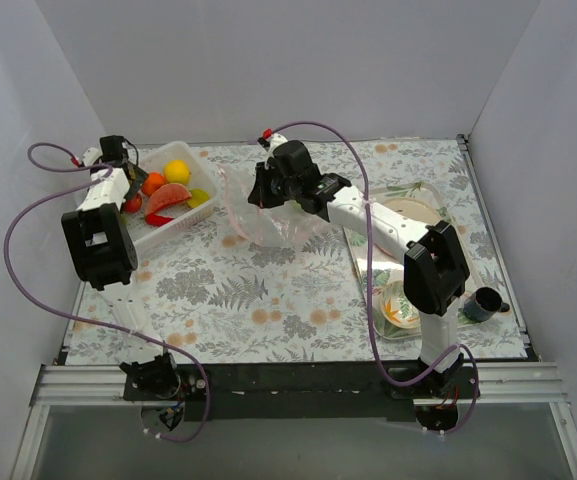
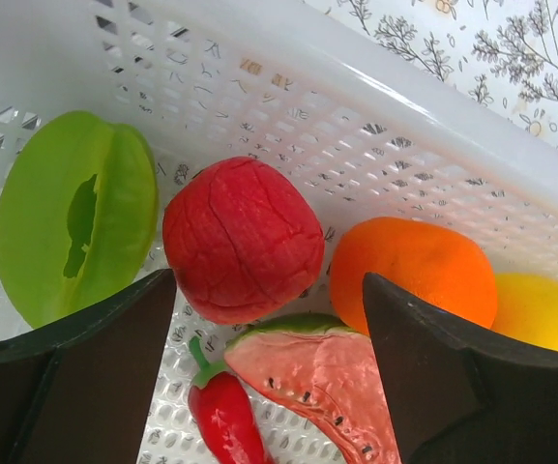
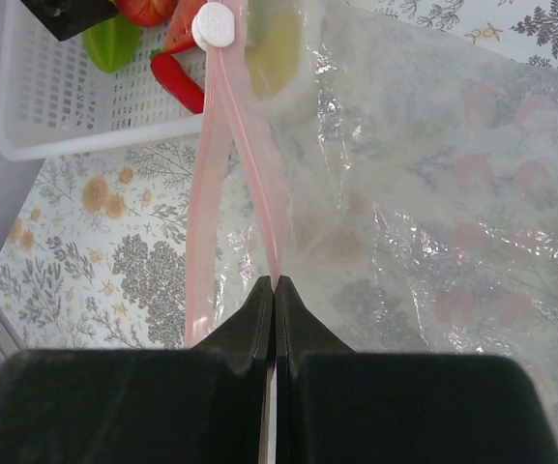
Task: Place the food in the zip-top bag and seal the zipper
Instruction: Pick up the fake fruit from the bin.
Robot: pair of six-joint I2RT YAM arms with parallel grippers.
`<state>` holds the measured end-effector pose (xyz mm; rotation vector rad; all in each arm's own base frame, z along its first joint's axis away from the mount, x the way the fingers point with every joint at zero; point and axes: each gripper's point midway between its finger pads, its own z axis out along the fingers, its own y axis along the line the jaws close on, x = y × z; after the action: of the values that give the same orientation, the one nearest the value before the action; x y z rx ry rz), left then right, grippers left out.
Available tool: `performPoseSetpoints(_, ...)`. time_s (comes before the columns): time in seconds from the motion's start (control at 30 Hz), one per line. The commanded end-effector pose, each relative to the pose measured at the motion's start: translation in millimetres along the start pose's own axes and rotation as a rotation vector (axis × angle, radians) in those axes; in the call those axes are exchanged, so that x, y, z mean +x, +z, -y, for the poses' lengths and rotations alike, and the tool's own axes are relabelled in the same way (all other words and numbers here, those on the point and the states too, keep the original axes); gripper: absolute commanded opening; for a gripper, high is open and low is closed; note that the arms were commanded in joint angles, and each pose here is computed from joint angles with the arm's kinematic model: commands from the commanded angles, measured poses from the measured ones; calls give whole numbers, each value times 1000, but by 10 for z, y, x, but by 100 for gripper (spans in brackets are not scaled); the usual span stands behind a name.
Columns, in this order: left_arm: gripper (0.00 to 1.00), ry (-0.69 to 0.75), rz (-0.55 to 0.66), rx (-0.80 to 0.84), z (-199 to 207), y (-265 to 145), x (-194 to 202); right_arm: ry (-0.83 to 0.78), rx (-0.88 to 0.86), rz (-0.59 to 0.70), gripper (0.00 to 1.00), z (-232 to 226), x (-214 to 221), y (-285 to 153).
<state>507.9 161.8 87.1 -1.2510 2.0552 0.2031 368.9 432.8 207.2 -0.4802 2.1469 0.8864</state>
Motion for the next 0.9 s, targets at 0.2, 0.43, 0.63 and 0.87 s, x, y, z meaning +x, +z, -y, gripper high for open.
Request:
performPoseSetpoints(0.2,68,-132,9,-38,-42,102,1,-24,-56,50,1,-133,-162,-116)
performPoseSetpoints(0.43,70,-138,10,-48,-98,124,60,-27,-55,44,1,-129,-162,-127)
performPoseSetpoints(0.63,79,-135,-2,-45,-84,212,120,-33,-52,37,1,-120,-138,-115)
performPoseSetpoints(0.87,60,-136,18,-38,-93,220,106,-35,-45,30,1,-91,-112,-102)
